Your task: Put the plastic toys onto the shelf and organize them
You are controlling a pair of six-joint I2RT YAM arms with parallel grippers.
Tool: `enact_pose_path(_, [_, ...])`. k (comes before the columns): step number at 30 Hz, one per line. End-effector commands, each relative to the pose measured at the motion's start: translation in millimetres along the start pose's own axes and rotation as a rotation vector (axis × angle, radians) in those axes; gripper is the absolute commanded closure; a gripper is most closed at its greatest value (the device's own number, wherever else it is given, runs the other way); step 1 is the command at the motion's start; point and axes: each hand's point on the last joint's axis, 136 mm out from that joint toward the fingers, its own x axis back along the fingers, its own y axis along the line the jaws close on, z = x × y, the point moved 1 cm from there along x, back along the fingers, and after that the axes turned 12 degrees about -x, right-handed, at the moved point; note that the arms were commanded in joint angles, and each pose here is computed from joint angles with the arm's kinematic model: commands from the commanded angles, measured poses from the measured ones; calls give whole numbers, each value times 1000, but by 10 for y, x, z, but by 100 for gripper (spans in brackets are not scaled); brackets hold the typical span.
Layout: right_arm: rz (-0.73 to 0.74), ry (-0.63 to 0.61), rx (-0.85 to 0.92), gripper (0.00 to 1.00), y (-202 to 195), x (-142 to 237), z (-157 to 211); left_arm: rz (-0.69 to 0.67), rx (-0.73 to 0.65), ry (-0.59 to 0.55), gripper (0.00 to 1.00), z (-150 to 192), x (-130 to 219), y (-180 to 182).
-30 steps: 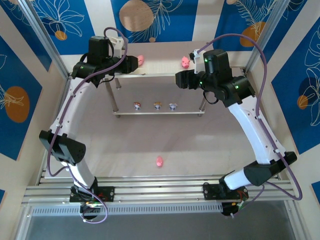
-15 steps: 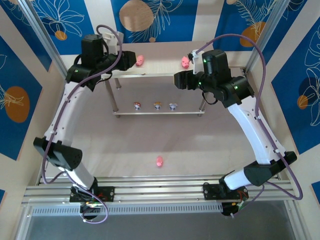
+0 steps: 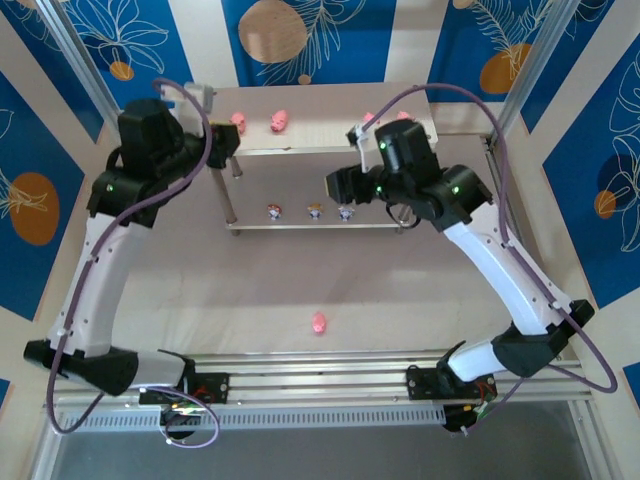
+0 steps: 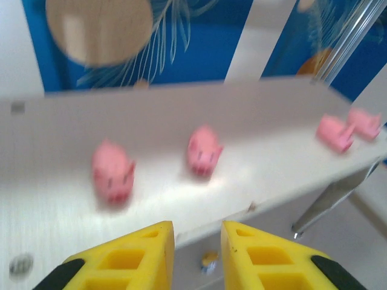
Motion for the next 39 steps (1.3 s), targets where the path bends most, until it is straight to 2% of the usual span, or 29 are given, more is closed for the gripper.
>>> enact_pose_path(1, [34, 157, -84, 38, -18, -23, 671, -20, 20, 55, 72, 448, 88, 20])
enact_pose_path(6, [159, 451, -233, 38, -202, -306, 1890, 16, 9, 162, 71, 1190, 281, -262])
enact_pose_path(8, [192, 526, -266, 39, -225, -405, 2240, 12, 14, 200, 71, 1421, 358, -316])
enact_pose_path(11, [211, 625, -289, 39, -170, -571, 2655, 11, 46, 234, 71, 1679, 436, -349])
enact_pose_path(15, [252, 721, -245, 38, -63, -780, 2999, 28, 80, 241, 71, 1846, 486, -385])
enact_pose_path(18, [286, 762, -216, 34, -26, -929, 3133, 33, 86, 248, 71, 1901, 496, -395])
enact_pose_path(28, [347, 794, -214, 35, -84, -1212, 3256, 30, 75, 250, 69, 1949, 514, -389])
enact_pose_path(35, [375, 795, -205, 41, -159, -1384, 3254, 27, 65, 250, 69, 1963, 500, -380])
enact_pose_path(39, [389, 804, -214, 47, -214, -1439, 3277, 13, 51, 254, 68, 1974, 516, -356])
